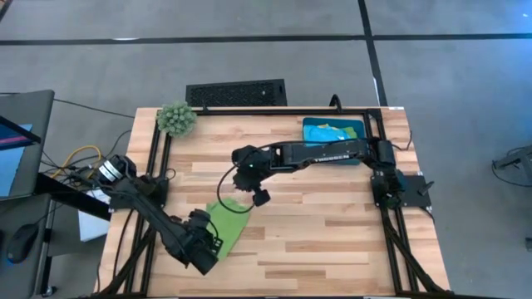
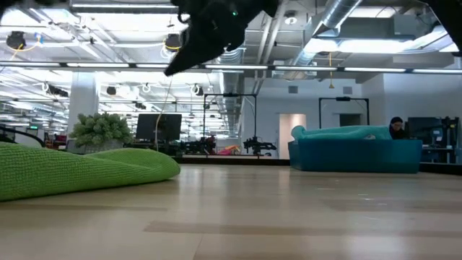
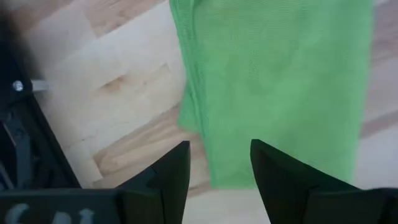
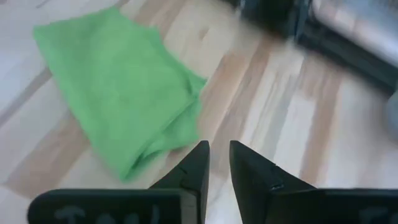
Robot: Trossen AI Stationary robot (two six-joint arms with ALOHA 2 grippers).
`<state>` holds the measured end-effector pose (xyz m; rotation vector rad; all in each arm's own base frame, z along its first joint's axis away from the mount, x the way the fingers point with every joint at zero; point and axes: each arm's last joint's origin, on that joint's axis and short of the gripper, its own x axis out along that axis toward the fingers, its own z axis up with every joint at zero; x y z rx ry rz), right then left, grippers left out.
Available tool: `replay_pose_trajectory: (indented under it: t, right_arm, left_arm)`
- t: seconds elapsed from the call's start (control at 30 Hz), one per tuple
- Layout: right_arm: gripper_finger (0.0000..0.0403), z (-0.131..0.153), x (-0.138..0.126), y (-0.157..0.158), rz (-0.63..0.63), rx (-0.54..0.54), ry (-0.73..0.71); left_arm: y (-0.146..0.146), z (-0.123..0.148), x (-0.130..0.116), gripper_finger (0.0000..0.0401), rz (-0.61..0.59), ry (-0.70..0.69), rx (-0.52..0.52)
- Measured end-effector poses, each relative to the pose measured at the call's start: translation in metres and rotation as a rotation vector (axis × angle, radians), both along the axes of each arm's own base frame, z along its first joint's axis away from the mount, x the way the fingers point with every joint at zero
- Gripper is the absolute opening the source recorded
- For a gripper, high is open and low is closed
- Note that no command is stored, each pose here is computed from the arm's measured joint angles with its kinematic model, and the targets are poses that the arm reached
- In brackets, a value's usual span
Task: Fold microfiber towels
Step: Fold the green microfiber cloth
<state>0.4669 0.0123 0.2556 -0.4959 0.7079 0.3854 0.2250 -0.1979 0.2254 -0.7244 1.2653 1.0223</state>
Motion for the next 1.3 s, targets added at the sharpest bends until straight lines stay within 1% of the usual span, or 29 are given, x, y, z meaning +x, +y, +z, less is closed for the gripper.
replay_pose_trajectory:
  t: [0.07,0.13,0.2,0.23,0.3,0.4,0.5,0.57,0.63,0.7,0.77,0.87,0.93,1.1,1.23,1.3]
  right_arm:
    - [0.0086,-0.003,-0.003,-0.003,-0.052,0.056,0.050]
    - [0.0086,-0.006,-0.006,-0.004,-0.085,0.169,0.123]
    - [0.0086,-0.011,-0.008,-0.004,-0.066,0.287,0.188]
    - [0.0086,-0.014,-0.009,-0.003,-0.053,0.321,0.216]
    - [0.0087,-0.016,-0.009,-0.001,-0.050,0.356,0.239]
    - [0.0096,-0.014,-0.009,0.006,-0.044,0.362,0.230]
    - [0.0118,-0.014,-0.009,0.013,-0.065,0.361,0.244]
    - [0.0140,-0.014,-0.009,0.019,-0.020,0.307,0.226]
    - [0.0166,-0.015,-0.010,0.027,0.079,0.220,0.195]
    - [0.0190,-0.015,-0.011,0.037,0.173,0.144,0.166]
    - [0.0209,-0.015,-0.012,0.049,0.235,0.068,0.144]
    - [0.0225,-0.022,-0.011,0.068,0.368,-0.047,0.084]
    - [0.0229,-0.030,-0.013,0.081,0.430,-0.088,0.068]
    - [0.0224,-0.036,-0.010,0.108,0.457,-0.164,-0.118]
    - [0.0219,-0.040,-0.009,0.120,0.465,-0.157,-0.180]
    - [0.0217,-0.050,-0.004,0.125,0.468,-0.160,-0.195]
  left_arm:
    - [-0.006,0.007,-0.001,0.0162,0.008,-0.029,-0.008]
    - [-0.012,0.013,-0.003,0.0162,0.026,-0.058,-0.022]
    - [-0.019,0.018,-0.006,0.0162,0.045,-0.093,-0.029]
    - [-0.023,0.021,-0.008,0.0162,0.055,-0.115,-0.028]
    - [-0.030,0.025,-0.012,0.0162,0.077,-0.157,-0.025]
    - [-0.041,0.030,-0.021,0.0162,0.116,-0.221,-0.028]
    - [-0.053,0.030,-0.031,0.0162,0.159,-0.300,-0.051]
    - [-0.062,0.030,-0.036,0.0162,0.173,-0.332,-0.083]
    - [-0.066,0.030,-0.041,0.0162,0.163,-0.334,-0.104]
    - [-0.068,0.030,-0.044,0.0162,0.151,-0.330,-0.099]
    - [-0.068,0.030,-0.047,0.0162,0.142,-0.321,-0.086]
    - [-0.068,0.030,-0.050,0.0162,0.129,-0.313,-0.075]
    - [-0.069,0.030,-0.052,0.0162,0.123,-0.309,-0.070]
    - [-0.071,0.030,-0.055,0.0162,0.109,-0.308,-0.070]
    - [-0.072,0.030,-0.058,0.0162,0.091,-0.306,-0.069]
    - [-0.073,0.030,-0.059,0.0162,0.080,-0.304,-0.069]
